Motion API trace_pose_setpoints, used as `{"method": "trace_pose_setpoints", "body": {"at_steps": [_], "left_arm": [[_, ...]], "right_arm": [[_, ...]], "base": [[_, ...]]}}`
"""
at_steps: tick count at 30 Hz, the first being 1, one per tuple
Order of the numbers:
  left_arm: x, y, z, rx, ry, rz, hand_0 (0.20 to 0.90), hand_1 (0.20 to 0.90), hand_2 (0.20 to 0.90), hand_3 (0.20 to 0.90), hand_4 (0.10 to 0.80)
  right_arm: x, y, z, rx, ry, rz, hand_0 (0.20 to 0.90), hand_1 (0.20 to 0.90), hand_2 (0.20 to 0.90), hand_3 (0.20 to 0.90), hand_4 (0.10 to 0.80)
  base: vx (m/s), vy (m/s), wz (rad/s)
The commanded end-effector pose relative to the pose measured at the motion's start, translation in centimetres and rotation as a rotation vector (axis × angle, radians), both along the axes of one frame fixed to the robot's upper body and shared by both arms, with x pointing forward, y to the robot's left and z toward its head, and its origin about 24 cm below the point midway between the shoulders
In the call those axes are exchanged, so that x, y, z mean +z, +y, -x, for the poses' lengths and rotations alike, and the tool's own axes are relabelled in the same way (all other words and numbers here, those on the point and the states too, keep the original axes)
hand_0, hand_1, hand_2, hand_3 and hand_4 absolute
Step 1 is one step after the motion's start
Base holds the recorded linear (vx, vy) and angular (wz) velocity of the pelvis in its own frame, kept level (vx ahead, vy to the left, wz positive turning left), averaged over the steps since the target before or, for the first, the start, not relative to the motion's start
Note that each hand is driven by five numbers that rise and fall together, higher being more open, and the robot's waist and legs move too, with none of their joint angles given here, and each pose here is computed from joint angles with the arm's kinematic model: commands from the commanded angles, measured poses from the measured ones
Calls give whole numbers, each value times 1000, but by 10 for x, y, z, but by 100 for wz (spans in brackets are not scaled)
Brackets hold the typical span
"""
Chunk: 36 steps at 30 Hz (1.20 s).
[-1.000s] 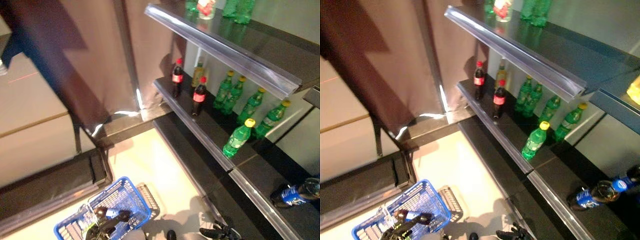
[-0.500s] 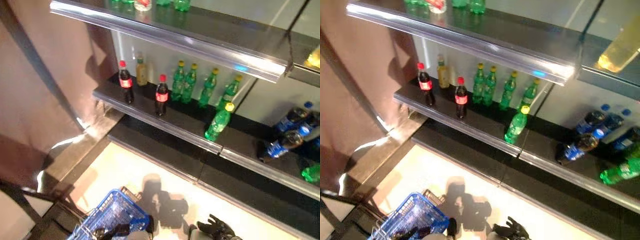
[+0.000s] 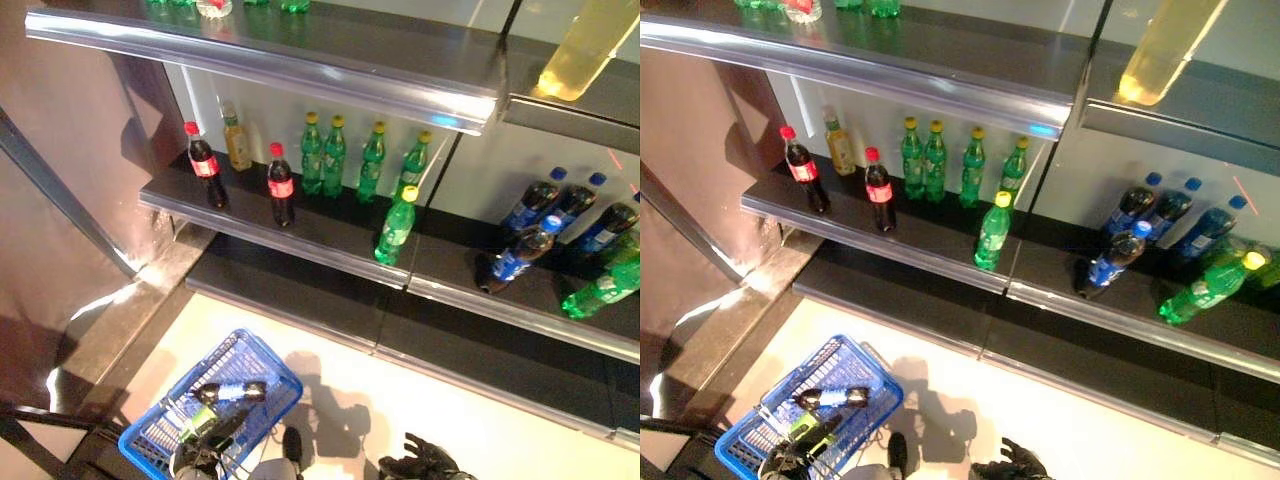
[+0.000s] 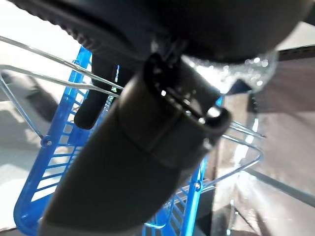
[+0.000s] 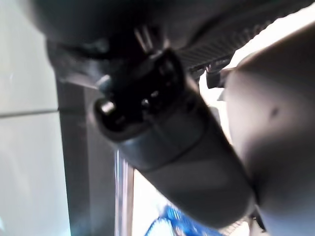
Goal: Pick up the drink and place into the basket.
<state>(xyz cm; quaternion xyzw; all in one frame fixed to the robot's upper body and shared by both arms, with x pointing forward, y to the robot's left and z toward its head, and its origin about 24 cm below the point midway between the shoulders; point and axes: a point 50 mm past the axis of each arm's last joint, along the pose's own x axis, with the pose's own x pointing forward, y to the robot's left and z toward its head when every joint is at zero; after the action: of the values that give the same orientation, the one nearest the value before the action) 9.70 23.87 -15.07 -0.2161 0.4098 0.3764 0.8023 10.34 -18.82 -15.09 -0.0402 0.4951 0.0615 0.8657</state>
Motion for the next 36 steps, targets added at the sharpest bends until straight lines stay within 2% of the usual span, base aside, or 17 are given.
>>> {"method": "trace_pose_setpoints", "body": {"at_steps": [1,7,13,21,27,32,33,36], "left_arm": [[13,17,-10,-10,-89,-85,300,300,300,200,100],[15,21,-4,11,-120,-70,300,300,300,200,100],[12,8,-11,-101,-74,-71,300,300,300,200,100],[8,14,6,-142,-27,-97,300,300,300,200,100],[12,17,-5,-270,-16,-143,300,300,300,200,100],[18,28,-5,-295,-33,-170,300,300,300,200,100],[21,32,-8,-263,-58,-180,300,300,300,200,100],[26,38,-20,-214,-95,-193,300,300,300,200,100]], "right_arm": [[31,2,-39,138,-220,-1,900,900,900,900,800],[84,-3,-66,340,-431,-22,900,900,900,900,800],[79,0,-72,264,-432,-65,900,900,900,900,800],[65,16,-54,286,-343,-137,900,900,900,900,800],[70,29,-59,297,-385,-166,900,900,900,900,800],[119,33,-87,345,-667,-180,900,900,900,900,800],[150,34,-101,346,-827,-195,900,900,900,900,800],[201,34,-119,328,-1110,-222,900,900,900,900,800]], "base": [[6,-103,14],[-7,-86,17],[44,133,13],[159,182,-2],[130,208,-10],[58,44,-11],[-29,-98,-39],[-67,-182,-37]]}}
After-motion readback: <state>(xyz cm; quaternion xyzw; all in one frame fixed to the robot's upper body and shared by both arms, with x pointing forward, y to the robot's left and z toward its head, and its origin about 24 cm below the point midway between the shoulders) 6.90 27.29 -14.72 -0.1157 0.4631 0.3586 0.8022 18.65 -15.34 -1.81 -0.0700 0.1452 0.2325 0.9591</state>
